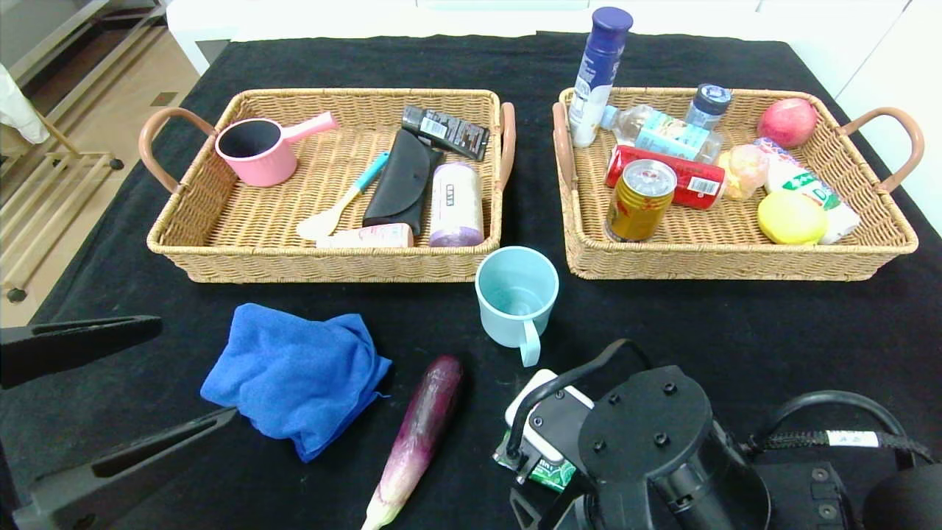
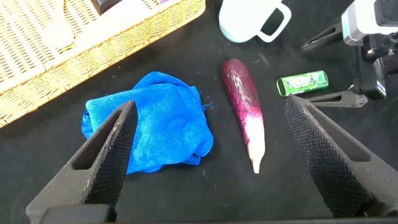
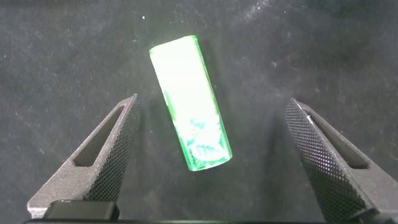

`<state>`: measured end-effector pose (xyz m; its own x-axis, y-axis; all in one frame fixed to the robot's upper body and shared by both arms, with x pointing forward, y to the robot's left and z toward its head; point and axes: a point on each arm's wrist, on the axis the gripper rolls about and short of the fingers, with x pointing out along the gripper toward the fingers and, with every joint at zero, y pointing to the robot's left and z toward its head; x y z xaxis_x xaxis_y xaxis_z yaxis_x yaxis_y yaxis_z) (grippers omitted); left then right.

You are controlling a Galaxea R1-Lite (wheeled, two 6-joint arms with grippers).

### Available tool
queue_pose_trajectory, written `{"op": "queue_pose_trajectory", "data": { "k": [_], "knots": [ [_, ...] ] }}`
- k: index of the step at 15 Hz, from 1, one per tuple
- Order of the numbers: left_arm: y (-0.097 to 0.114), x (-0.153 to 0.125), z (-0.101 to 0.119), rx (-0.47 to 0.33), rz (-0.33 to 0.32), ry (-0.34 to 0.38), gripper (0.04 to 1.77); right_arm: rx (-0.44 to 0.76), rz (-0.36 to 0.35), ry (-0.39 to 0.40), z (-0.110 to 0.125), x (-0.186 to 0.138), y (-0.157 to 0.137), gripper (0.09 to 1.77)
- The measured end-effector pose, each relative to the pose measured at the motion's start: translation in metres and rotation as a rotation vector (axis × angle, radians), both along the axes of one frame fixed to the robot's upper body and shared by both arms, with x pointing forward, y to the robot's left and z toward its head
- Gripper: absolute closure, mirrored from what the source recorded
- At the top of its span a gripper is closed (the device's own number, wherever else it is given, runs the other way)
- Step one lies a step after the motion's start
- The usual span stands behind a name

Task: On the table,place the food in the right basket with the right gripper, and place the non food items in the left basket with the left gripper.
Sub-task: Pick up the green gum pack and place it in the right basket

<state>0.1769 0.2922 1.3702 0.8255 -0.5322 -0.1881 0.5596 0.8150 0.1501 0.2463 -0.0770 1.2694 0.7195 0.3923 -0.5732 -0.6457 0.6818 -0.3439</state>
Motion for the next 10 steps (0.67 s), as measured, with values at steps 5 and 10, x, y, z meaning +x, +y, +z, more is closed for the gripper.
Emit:
{"op": "queue_pose_trajectory", "data": {
  "k": [5, 10],
  "knots": [
    [-0.0003, 0.0005, -0.0005, 0.002, -0.001, 0.003, 0.09, -0.008, -0.002, 0.006, -0.0036, 0.0014, 0.0021, 0.16],
    [-0.0007, 0.0015, -0.0014, 0.003, -0.002, 0.007, 0.09, -0.014, -0.004, 0.012, -0.0066, 0.0027, 0.0039, 0.15]
  ]
}}
